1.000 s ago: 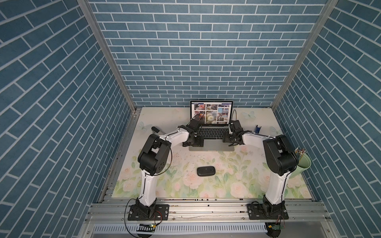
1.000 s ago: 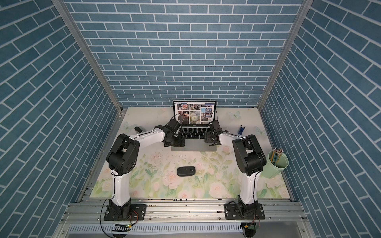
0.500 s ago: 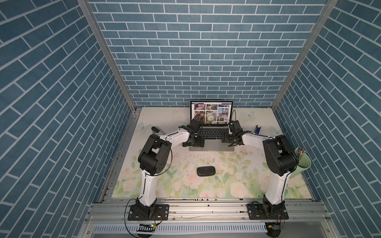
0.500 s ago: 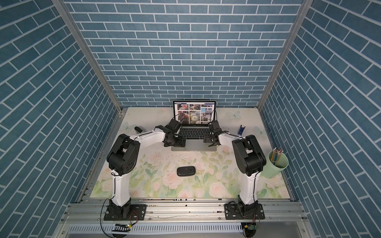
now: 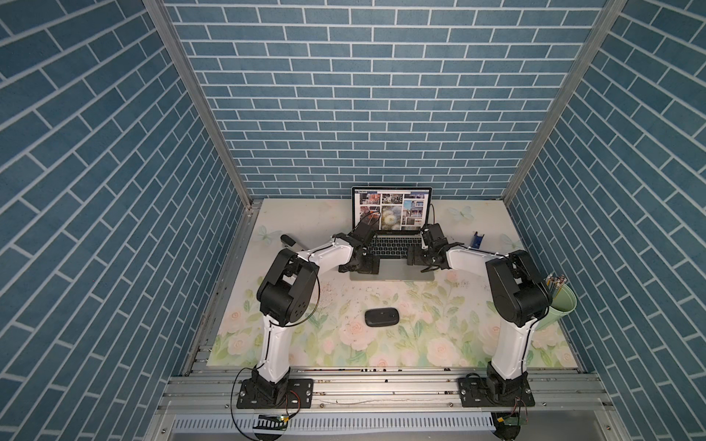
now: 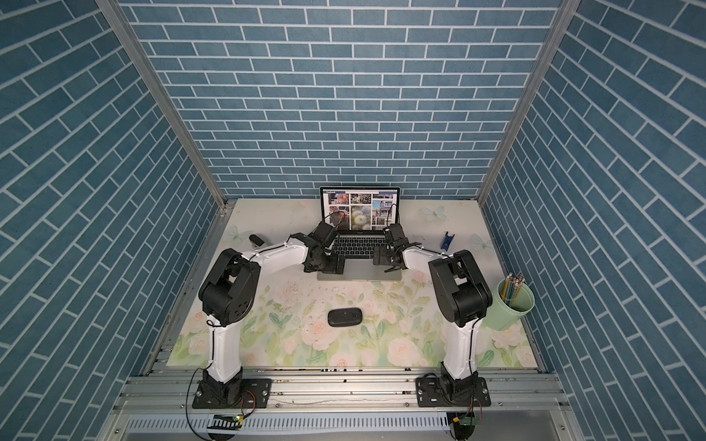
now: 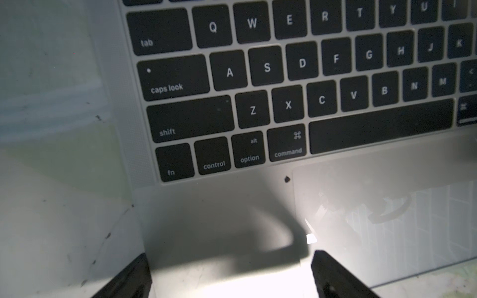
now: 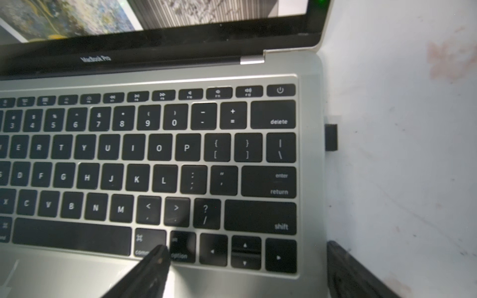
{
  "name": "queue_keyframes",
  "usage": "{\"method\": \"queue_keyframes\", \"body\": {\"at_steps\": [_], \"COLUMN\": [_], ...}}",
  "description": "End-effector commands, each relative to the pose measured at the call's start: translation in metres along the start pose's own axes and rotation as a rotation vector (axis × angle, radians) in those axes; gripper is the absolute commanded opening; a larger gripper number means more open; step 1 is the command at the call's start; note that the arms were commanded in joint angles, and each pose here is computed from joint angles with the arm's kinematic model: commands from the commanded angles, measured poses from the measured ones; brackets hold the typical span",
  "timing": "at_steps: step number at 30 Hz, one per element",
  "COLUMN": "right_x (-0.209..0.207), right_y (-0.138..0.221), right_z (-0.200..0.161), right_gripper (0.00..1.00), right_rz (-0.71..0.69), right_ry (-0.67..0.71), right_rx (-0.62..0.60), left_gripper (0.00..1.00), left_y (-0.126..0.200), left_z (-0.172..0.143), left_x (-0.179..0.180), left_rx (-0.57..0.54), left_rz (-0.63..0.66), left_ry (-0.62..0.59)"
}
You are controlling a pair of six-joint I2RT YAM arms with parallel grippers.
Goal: Remove the wireless mouse receiver from the laptop
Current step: Move the laptop to the center of the board.
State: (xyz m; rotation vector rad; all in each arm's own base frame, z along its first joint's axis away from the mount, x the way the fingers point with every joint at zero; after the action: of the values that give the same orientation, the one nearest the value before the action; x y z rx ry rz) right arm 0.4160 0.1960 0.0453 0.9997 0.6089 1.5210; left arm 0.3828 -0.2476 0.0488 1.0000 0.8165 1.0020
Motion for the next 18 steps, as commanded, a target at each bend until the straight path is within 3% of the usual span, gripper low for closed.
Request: {"method": "queue_keyframes", "body": {"at_steps": [1, 7, 18], "right_x": [0.022, 0.024, 0.023], "right_y": [0.001, 0.005, 0.005], "right_z": [-0.067, -0.059, -0.061], "right_gripper": [0.98, 1.00, 1.00], "right_rz": [0.070, 0.064, 0.065], "right_ry": [0.006, 0.024, 0.031], "right_rx": [0.258, 0.239, 0.245], "left_gripper": [1.00, 1.00, 1.00], "left_y": [0.011, 0.027, 0.005], "left_z": [0.013, 0.031, 0.031], "left_x": [-0.040, -0.039, -0.022], "left_rx": [-0.044, -0.127, -0.102], "left_rz": [-0.120, -0.112, -0.046], "left_ry": [-0.079, -0.101, -0.072]}}
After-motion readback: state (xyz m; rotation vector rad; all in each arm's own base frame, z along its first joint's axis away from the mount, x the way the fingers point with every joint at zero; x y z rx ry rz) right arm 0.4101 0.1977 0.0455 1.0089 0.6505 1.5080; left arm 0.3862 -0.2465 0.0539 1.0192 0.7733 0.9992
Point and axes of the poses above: each gripper's point midway between its finger pads, its own y axis back along the fingers, its own x axis along the line the jaws close on, z = x × y, the point moved 2 cm from there along y, back along the fingers, and after that the axes turned 10 degrees about -y, right-handed, at the moved point
